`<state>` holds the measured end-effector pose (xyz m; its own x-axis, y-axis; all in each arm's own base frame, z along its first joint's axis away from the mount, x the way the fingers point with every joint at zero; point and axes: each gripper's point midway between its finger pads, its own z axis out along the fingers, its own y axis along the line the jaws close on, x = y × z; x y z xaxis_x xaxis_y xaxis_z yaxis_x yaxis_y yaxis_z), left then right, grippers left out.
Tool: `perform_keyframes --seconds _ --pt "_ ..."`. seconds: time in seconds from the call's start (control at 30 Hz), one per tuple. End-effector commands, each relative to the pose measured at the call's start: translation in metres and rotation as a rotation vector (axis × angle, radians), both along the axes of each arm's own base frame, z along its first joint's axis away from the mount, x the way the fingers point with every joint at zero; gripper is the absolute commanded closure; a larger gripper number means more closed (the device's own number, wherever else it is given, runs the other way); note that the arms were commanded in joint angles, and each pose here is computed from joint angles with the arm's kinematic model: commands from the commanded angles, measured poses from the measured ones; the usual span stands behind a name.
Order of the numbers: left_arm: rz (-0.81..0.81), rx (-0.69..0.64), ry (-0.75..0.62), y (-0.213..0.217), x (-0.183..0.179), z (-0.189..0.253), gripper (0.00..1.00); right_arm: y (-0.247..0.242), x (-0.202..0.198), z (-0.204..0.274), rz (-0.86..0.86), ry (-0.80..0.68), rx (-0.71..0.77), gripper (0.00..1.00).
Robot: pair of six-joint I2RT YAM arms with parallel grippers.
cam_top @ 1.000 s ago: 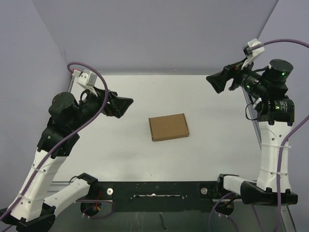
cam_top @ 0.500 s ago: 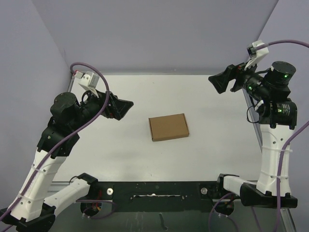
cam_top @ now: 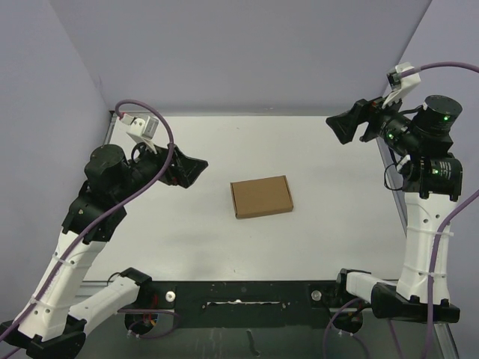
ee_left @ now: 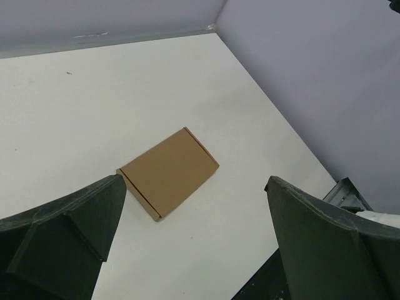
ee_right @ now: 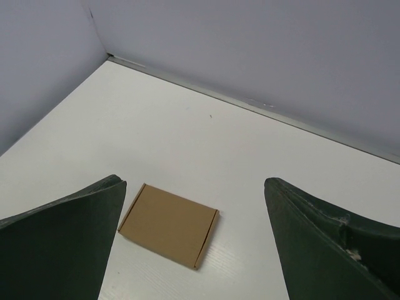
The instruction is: Fold the paper box
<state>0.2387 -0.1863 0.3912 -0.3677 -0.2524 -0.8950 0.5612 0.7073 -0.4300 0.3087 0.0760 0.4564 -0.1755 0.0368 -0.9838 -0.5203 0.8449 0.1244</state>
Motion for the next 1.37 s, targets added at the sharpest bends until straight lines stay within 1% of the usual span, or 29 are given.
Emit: perform_keyframes --seconds 0.0,0.5,0.63,1.33 --pt "0.011 -0.017 -0.063 0.0048 -0.0033 0.0157 0.02 0.0013 -0.006 0.0142 0.011 -0.045 0.017 0.02" --pt "0.015 0.002 -0.066 0.0061 -0.002 0.0119 0.02 -0.0023 -0.0045 0.0144 0.012 -0.043 0.023 0.02" --pt "0.003 -0.017 -0.068 0.0041 -0.0046 0.013 0.02 -0.0018 -0.0034 0.0137 0.017 -0.042 0.023 0.02" --pt "-0.009 -0.025 -0.067 0.0028 -0.0075 0.0155 0.02 -0.0023 -0.0034 0.0089 0.03 -0.054 -0.006 0.02"
